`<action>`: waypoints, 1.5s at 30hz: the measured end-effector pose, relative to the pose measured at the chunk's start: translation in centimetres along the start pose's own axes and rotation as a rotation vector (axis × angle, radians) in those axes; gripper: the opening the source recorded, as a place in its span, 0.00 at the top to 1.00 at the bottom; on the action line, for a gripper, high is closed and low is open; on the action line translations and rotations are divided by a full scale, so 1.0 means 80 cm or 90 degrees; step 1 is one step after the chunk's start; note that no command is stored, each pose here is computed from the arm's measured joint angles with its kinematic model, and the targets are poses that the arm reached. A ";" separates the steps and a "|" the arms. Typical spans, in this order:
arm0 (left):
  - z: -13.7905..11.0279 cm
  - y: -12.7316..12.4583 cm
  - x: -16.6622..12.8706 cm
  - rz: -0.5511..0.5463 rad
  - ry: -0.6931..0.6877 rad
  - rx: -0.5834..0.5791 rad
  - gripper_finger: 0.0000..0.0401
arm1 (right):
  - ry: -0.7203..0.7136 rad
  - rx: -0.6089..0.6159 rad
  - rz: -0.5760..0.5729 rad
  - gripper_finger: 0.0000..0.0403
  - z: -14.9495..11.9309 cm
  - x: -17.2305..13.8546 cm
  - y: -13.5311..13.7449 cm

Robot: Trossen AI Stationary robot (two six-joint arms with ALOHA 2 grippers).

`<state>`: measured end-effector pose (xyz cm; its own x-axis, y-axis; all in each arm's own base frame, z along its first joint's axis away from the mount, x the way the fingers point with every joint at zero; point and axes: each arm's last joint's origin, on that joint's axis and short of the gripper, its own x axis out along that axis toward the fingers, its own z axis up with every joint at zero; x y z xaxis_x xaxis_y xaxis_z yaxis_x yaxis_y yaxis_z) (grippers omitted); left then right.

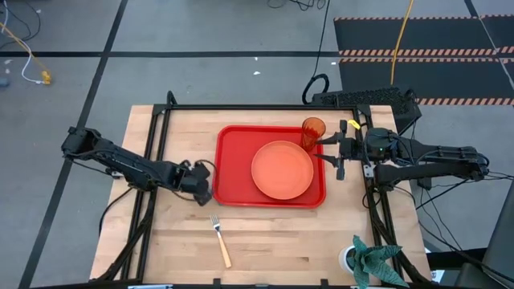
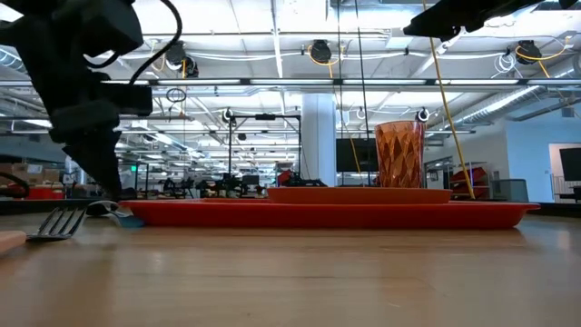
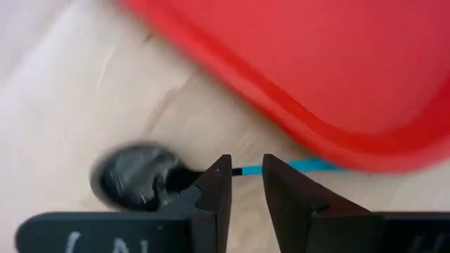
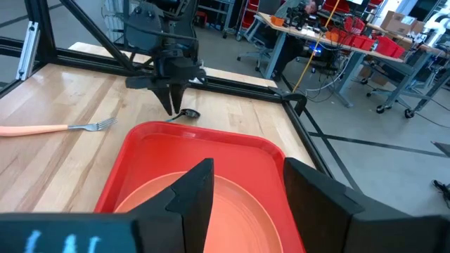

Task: Pick and place plate/cup/fork/spoon on tray
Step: Put the blue spoon on the red tray to the left of the orange plate

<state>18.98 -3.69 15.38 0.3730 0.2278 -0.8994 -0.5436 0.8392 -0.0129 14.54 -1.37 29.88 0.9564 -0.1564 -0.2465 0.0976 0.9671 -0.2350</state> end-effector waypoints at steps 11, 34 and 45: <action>-0.005 0.002 0.000 -0.018 0.040 0.346 0.77 | 0.000 -0.001 0.000 0.59 0.000 0.000 0.000; -0.034 0.034 0.023 0.155 0.077 0.231 0.77 | 0.005 -0.001 0.001 0.59 -0.001 0.000 0.000; -0.012 0.032 0.015 0.303 -0.064 0.238 0.77 | 0.008 -0.002 0.001 0.59 -0.002 0.000 0.000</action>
<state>17.36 -1.74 13.86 0.2331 0.6509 -0.7225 -0.3737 0.7459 0.5514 14.51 -1.37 29.74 0.9530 -0.1569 -0.2593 0.0944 0.9667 -0.2379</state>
